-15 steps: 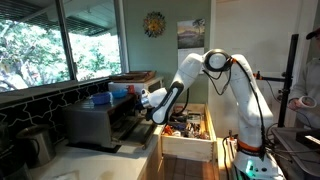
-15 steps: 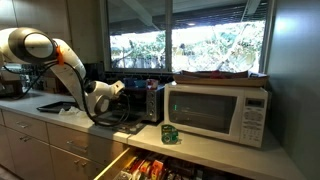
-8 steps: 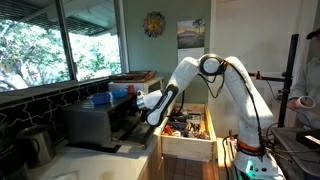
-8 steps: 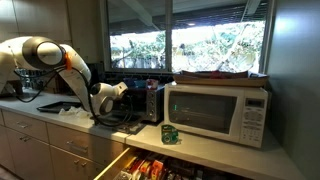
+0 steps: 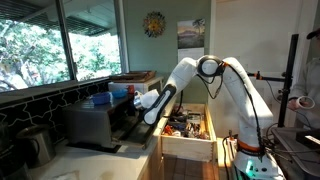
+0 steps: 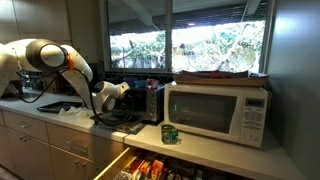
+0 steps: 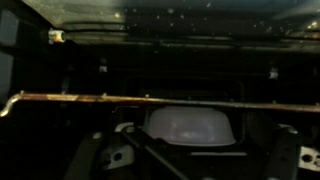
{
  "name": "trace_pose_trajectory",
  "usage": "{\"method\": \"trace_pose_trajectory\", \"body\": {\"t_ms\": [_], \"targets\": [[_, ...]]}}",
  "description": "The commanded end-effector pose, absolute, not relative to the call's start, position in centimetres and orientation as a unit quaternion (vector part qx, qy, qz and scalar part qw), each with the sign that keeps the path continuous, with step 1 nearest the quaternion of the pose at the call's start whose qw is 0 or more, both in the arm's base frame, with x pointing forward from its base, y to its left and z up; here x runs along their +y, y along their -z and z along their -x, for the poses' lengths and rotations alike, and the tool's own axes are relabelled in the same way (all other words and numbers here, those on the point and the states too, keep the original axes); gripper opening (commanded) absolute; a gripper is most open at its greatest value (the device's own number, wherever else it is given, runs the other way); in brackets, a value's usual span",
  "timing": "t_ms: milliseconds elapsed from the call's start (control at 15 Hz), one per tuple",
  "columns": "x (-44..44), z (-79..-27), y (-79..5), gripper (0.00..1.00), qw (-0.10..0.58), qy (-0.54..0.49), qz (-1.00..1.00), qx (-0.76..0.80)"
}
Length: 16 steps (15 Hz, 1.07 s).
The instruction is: Pull the rack in the toaster oven forwards
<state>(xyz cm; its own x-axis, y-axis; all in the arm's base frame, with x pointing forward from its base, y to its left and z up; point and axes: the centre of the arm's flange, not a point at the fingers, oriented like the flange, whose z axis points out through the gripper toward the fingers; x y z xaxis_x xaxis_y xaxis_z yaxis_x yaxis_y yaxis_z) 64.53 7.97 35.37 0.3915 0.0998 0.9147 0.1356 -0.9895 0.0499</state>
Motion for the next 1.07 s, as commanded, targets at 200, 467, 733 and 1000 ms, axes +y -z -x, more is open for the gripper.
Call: {"method": "trace_pose_trajectory", "body": {"t_ms": [200, 467, 733, 1000], "targets": [[8.1, -65.5, -34.7, 1.00, 0.027, 0.499, 0.864, -0.060], [8.1, -64.4, -35.8, 1.00, 0.017, 0.466, 0.883, -0.057], [7.9, -62.6, -37.4, 1.00, 0.004, 0.410, 0.911, -0.048], [7.9, -60.5, -38.4, 1.00, -0.002, 0.357, 0.932, -0.057]]}}
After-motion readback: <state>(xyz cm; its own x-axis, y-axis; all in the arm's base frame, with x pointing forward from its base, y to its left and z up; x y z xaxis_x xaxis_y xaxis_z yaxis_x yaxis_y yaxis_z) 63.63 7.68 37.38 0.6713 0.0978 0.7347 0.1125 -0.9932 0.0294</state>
